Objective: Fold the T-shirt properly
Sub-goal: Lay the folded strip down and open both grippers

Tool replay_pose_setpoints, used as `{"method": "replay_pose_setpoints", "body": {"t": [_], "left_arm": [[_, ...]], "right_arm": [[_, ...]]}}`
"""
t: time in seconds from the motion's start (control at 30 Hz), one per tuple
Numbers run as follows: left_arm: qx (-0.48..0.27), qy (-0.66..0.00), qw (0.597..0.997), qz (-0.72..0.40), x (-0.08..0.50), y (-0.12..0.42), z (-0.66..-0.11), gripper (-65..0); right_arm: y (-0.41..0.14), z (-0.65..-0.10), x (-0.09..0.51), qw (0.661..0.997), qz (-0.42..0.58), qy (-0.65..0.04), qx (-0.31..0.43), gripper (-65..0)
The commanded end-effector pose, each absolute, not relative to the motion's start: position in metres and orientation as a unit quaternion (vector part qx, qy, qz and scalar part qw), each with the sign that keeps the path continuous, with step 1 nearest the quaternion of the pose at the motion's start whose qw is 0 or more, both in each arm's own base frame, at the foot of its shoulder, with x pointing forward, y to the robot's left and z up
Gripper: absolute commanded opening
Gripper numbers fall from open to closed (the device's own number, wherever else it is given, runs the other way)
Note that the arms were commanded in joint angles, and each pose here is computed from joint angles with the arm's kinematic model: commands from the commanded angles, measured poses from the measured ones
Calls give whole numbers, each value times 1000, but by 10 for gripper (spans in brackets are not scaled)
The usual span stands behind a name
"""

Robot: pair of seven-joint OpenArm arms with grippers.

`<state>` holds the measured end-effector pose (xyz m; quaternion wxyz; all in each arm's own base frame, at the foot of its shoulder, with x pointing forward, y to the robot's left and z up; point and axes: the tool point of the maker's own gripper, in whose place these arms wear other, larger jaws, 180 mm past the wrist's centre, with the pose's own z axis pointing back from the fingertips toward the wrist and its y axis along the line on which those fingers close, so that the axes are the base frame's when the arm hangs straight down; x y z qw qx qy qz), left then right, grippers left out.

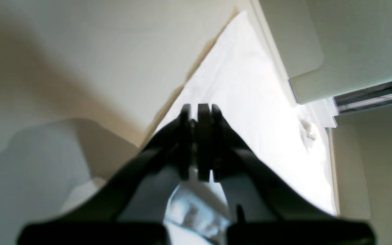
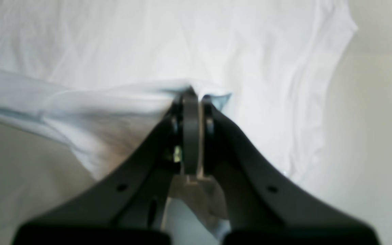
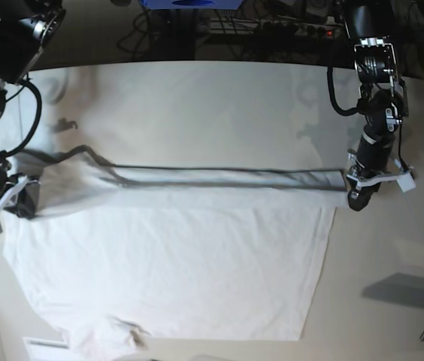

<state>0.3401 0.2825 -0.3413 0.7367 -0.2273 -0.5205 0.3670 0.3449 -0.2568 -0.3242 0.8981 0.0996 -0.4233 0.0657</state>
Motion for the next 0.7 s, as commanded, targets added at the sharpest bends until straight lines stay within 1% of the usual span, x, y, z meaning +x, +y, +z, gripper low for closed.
{"method": "replay_pose_setpoints", "body": {"t": [0.0,0.17,0.3,0.53,0.67], "left_arm": [[-227,-539,729,355,350,286,-328,-650],[-239,-532,732,352,370,277,-332,-650],[-239,-527,732,360,376,278,-337,-650],[-231,-511,735,380,380,287,-355,-650],[-231,-496,737,396,376,284,-370,-650]], "right_arm": [[-262,-311,355,889,69,-443,94,-647],[-269,-321,355,896,66,-433,73,-647],[-270,-321,354,897,66,-432,70,-647],[-271,-334,356,903,54,-418,85,-647],[-269,-330,361,900,53,-423,88,-641]]}}
